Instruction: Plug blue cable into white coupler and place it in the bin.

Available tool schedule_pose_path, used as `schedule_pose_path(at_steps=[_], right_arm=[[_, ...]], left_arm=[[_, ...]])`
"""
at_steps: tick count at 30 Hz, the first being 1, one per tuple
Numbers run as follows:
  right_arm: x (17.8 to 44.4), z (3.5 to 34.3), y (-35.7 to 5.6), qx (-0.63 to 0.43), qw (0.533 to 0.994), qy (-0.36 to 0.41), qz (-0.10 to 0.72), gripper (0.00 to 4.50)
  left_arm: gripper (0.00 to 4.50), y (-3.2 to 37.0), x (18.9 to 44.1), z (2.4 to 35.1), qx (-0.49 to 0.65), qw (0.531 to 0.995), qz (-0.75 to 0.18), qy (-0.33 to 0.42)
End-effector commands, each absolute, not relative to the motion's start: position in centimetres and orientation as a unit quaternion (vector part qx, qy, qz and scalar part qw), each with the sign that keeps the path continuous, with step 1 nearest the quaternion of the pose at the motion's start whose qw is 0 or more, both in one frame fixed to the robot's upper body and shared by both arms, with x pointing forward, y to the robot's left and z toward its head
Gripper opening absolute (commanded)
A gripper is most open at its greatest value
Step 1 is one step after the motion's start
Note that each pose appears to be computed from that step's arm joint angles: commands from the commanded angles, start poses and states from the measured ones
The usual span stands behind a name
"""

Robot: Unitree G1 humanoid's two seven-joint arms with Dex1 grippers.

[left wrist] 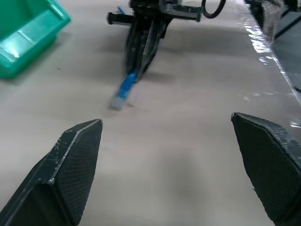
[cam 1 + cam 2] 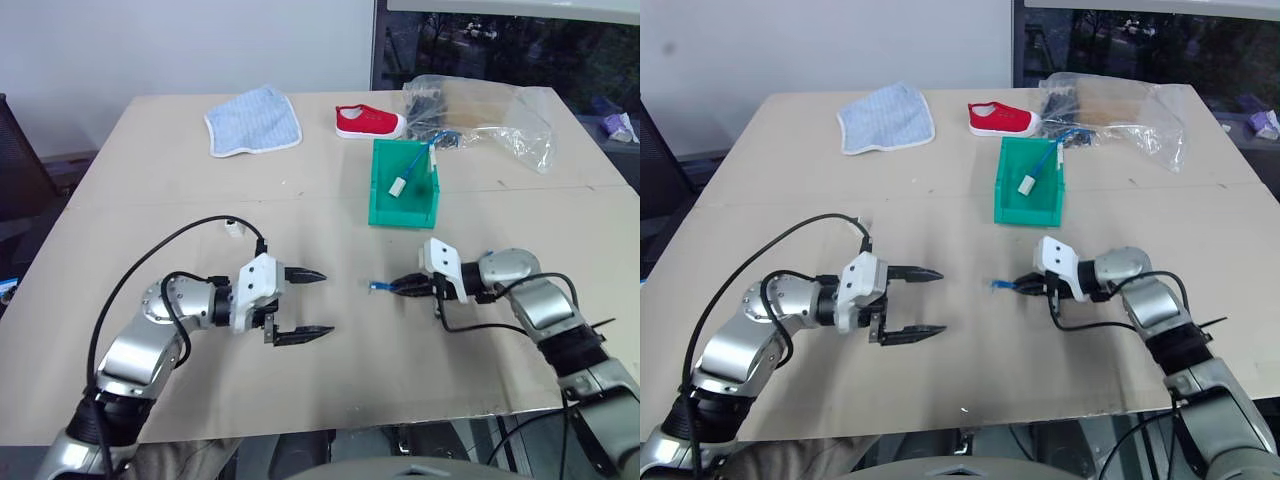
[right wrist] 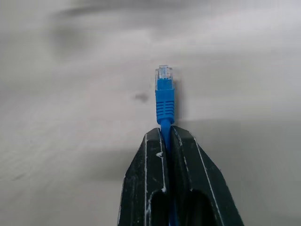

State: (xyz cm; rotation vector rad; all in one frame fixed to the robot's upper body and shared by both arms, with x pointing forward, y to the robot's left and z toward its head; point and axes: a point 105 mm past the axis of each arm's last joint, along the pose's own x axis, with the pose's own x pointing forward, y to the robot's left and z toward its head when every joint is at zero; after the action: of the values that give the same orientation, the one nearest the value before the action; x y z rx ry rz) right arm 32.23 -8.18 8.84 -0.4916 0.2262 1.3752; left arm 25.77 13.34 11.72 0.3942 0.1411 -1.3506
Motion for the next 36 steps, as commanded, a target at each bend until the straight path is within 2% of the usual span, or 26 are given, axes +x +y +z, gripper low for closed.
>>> schedule_pose_path(at_steps=[1, 5, 7, 9, 10, 11, 13, 15, 24, 27, 31, 32, 36], right_arm=[[33.4, 9.7, -7.5, -0.24, 0.738, 0.079, 0.626, 0.03], [33.7, 9.6, -7.4, -0.25, 0.725, 0.088, 0.636, 0.03], [33.7, 9.7, -7.7, -0.249, 0.723, 0.089, 0.638, 0.55], [33.7, 10.5, -8.4, -0.238, 0.737, 0.074, 0.628, 1.24], [33.7, 10.8, -8.8, -0.233, 0.745, 0.065, 0.622, 1.98], [33.6, 11.3, -9.3, -0.228, 0.755, 0.055, 0.612, 2.15], [33.0, 12.2, -10.5, -0.203, 0.783, 0.036, 0.587, 3.39], [31.9, 12.7, -11.4, -0.174, 0.801, 0.027, 0.572, 4.21], [25.6, 13.4, -13.3, -0.08, 0.851, 0.025, 0.519, 4.21], [24.5, 13.6, -13.6, -0.058, 0.862, 0.003, 0.504, 4.21], [24.0, 12.8, -14.1, -0.054, 0.875, 0.013, 0.481, 4.21], [23.9, 12.7, -14.1, -0.053, 0.875, 0.015, 0.48, 4.26], [23.6, 12.2, -13.9, -0.045, 0.879, 0.02, 0.474, 4.26]], left_arm=[[4.5, 13.1, 26.5, 12.0, 0.194, 0.753, -0.626, 0.052], [4.5, 12.6, 27.4, 11.8, 0.201, 0.748, -0.631, 0.049], [4.5, 12.4, 27.8, 11.7, 0.201, 0.746, -0.633, 0.048], [4.5, 12.0, 28.7, 11.5, 0.202, 0.75, -0.628, 0.053], [4.5, 11.9, 29.1, 11.3, 0.205, 0.752, -0.624, 0.056], [4.5, 11.6, 29.6, 11.2, 0.206, 0.753, -0.622, 0.057], [4.5, 10.9, 30.4, 11.3, 0.203, 0.75, -0.626, 0.057], [4.5, 10.3, 31.1, 11.1, 0.207, 0.744, -0.633, 0.06], [4.5, 8.0, 33.9, 9.6, 0.238, 0.71, -0.658, 0.079], [4.5, 7.9, 34.2, 8.6, 0.258, 0.687, -0.672, 0.099], [4.5, 7.9, 34.5, 8.2, 0.269, 0.668, -0.684, 0.117], [3.98, 7.9, 34.6, 8.2, 0.271, 0.666, -0.685, 0.116], [2.42, 7.6, 34.6, 8.2, 0.272, 0.653, -0.697, 0.117]])
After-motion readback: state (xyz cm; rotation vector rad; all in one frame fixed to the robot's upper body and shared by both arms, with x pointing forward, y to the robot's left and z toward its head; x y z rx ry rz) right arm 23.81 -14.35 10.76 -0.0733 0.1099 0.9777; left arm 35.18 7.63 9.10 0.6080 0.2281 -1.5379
